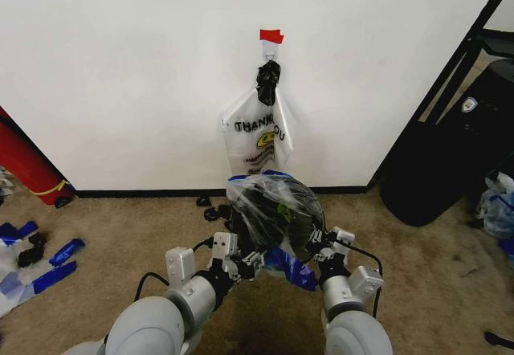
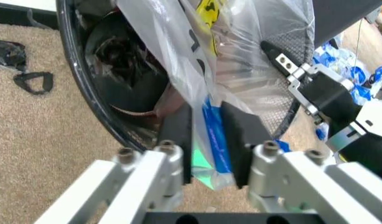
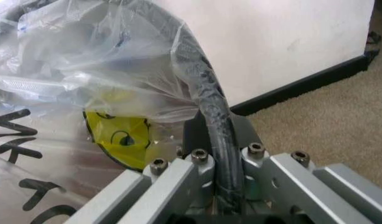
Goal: Pick up the garbage bag from the wall and place it over the trash bin.
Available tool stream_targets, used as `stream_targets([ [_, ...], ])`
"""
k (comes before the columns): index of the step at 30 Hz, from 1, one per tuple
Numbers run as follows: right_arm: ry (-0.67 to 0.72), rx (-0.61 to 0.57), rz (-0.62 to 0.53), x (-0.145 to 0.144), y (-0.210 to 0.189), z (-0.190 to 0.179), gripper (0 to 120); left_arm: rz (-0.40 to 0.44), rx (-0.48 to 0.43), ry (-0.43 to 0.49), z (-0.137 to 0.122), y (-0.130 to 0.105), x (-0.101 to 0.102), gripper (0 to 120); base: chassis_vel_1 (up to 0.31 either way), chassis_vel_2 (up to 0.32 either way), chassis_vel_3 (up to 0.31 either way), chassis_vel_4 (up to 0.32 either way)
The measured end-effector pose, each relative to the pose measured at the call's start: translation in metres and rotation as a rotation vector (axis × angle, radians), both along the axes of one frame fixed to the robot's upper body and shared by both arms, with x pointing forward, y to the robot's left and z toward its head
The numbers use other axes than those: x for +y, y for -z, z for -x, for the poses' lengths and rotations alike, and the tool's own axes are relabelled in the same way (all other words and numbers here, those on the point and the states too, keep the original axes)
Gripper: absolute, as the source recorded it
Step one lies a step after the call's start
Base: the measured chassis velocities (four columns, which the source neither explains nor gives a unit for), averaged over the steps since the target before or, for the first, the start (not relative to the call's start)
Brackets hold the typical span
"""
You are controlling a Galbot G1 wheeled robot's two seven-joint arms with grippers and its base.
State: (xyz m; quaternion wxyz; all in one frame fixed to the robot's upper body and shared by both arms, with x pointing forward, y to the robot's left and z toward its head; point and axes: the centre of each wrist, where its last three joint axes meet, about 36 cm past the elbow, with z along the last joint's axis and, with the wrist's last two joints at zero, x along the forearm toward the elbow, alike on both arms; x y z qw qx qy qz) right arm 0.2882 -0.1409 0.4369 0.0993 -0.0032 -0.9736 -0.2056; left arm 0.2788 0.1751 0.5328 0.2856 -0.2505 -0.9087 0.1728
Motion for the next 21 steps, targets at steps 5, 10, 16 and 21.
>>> stream_targets([
  [5, -0.004, 0.012, -0.016, -0.001, -0.002, 0.000, 0, 0.010, -0.012, -0.002, -0.001, -0.004, 0.000, 0, 0.000, 0.000, 0.000, 0.000],
  [10, -0.001, 0.025, -0.035, -0.004, -0.004, -0.002, 0, 0.006, -0.016, -0.007, -0.001, -0.006, 0.003, 0, 0.000, 0.000, 0.000, 0.000],
  [16, 0.008, 0.036, -0.079, -0.007, -0.008, -0.008, 0, 0.003, -0.002, -0.023, 0.005, -0.007, 0.008, 0, 0.000, 0.000, 0.000, 0.000],
  [21, 0.012, 0.048, -0.101, -0.008, -0.008, -0.010, 0, -0.009, -0.005, -0.048, 0.005, -0.008, 0.015, 0, 0.000, 0.000, 0.000, 0.000],
])
